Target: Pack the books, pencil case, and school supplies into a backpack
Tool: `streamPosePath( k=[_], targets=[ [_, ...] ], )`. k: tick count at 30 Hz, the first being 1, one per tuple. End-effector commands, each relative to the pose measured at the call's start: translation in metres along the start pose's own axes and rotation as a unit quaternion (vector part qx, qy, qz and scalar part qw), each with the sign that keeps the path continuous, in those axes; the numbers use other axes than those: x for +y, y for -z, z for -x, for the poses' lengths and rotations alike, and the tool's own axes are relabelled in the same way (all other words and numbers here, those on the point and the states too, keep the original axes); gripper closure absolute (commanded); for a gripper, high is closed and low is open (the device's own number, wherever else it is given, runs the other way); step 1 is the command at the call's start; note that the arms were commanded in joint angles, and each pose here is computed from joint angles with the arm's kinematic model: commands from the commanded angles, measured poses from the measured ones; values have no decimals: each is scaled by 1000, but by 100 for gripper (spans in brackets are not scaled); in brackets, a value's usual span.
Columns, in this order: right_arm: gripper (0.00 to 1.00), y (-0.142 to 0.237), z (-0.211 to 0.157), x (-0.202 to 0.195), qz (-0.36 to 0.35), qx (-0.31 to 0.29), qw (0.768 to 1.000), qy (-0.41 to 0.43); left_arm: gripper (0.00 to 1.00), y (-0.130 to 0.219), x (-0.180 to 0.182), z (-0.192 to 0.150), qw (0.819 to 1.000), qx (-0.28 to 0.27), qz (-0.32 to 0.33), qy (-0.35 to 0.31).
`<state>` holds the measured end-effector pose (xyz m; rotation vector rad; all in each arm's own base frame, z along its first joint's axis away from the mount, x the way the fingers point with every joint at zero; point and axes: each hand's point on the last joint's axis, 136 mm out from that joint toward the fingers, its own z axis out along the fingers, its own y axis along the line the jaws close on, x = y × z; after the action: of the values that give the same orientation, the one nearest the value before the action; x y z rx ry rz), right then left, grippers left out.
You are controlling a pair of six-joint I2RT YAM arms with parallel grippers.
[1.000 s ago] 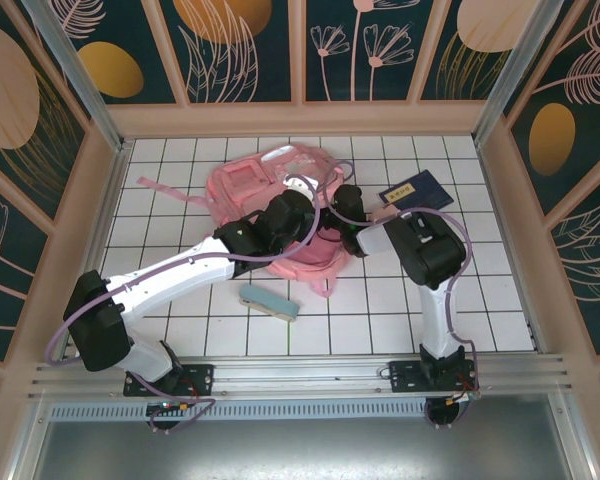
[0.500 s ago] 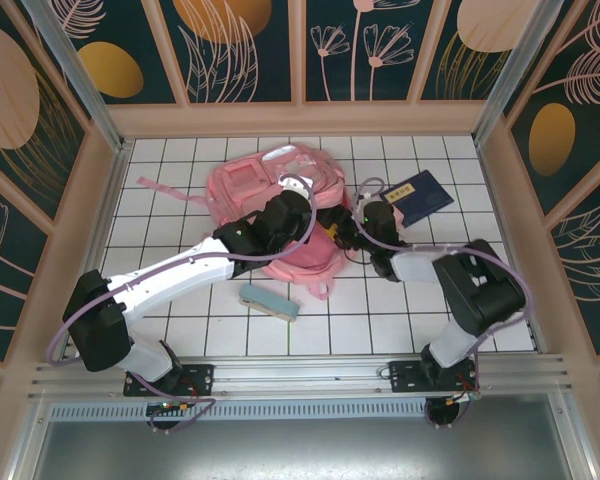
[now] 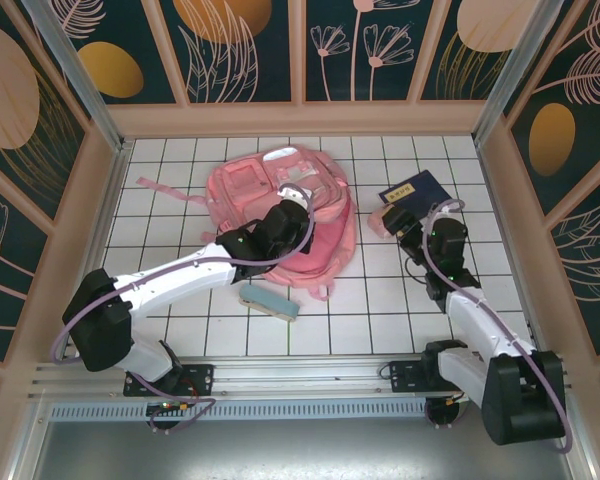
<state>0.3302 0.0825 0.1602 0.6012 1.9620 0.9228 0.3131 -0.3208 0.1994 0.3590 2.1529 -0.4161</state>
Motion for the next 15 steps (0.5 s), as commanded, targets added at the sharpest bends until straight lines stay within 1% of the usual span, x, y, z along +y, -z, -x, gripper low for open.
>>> streamPosePath(
  k=[1,2,3,6,7,10,15],
  targets=[
    [18,-3,-2,-37,-55,19,998,2,73,-5,0,5,999,-16,-13,29],
    [18,-6,1,-43,-59,20,998,-3,69,-5,-1,5,999,-15,-16,31],
    [17,-10,1,-49,-66,23,998,-10,67,-4,-2,4,999,-14,-20,32],
    [16,-22,0,-57,-64,31,997,-18,56,0,-2,2,999,-12,-27,33],
    [15,-27,-1,-61,-65,36,997,-21,54,1,-2,1,999,-12,-27,33],
    [14,-40,-3,-67,-68,48,996,-24,53,6,1,3,999,-17,-26,34],
    [14,-56,-5,-63,-58,60,996,-17,50,9,1,3,999,-19,-27,35]
  ],
)
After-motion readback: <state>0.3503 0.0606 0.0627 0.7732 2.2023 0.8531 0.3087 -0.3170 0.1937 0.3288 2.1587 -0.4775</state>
